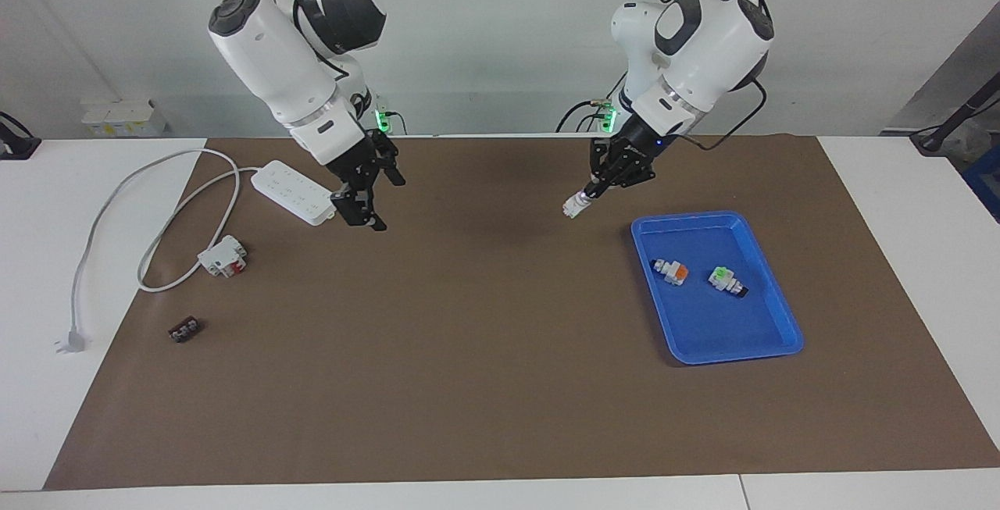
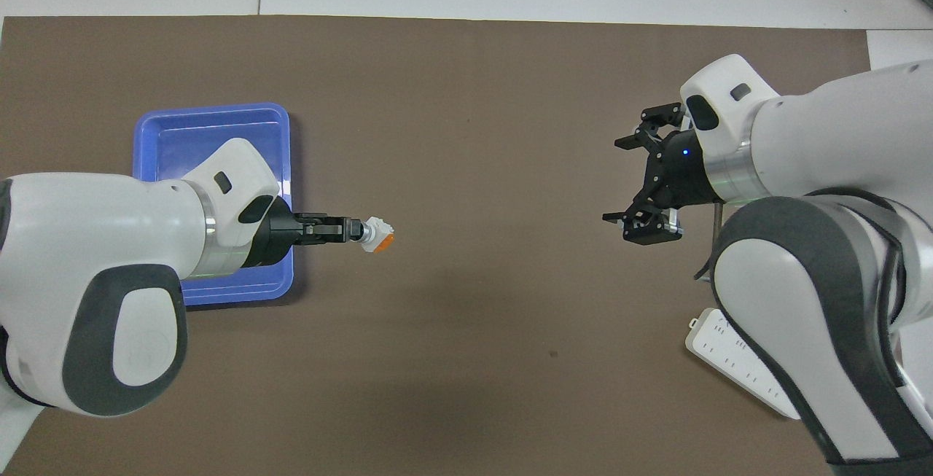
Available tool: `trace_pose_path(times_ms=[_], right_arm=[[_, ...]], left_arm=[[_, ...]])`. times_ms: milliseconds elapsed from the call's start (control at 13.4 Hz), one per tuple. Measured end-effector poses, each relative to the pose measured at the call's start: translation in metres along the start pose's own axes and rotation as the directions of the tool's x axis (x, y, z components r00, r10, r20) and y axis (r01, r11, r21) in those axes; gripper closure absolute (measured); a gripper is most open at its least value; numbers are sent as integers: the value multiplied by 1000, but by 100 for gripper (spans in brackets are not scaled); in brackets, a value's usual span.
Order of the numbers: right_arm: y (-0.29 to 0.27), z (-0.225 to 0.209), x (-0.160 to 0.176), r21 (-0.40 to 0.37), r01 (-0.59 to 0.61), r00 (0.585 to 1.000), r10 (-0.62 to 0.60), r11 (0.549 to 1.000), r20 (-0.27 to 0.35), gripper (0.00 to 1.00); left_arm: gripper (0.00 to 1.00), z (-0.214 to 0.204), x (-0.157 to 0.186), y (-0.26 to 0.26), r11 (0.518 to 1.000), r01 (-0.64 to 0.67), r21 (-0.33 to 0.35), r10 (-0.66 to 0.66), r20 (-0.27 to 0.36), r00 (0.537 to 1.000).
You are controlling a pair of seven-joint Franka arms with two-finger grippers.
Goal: Turn and place switch with both arms
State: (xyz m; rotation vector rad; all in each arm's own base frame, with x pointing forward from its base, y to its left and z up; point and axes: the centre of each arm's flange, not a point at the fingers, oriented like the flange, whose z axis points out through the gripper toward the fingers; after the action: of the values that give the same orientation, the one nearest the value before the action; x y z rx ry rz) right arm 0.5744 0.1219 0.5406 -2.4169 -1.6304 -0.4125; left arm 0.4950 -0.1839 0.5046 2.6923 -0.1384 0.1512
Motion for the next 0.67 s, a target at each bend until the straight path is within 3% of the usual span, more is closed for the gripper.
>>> trace_pose_path(times_ms=[223,372,521,670], right_arm=[[23,-13,-34,-49,-171,985,172,984,32,0],[30,-19,-46,-110,-325,940,334,939,69,0],[35,-31,-47,-202,-510,844,531,836,68,0],[38,-44,-44,-266,-685,702,712,679,10,0]], left_arm=[[90,-4,1,-49,991,14,136,-18,28,999],[90,-4,-2,-86,973,23,232,-34,43,998],[90,0,-7,-123,954,48,294,-69,61,996],[90,5,-6,-157,945,100,310,-127,68,990]])
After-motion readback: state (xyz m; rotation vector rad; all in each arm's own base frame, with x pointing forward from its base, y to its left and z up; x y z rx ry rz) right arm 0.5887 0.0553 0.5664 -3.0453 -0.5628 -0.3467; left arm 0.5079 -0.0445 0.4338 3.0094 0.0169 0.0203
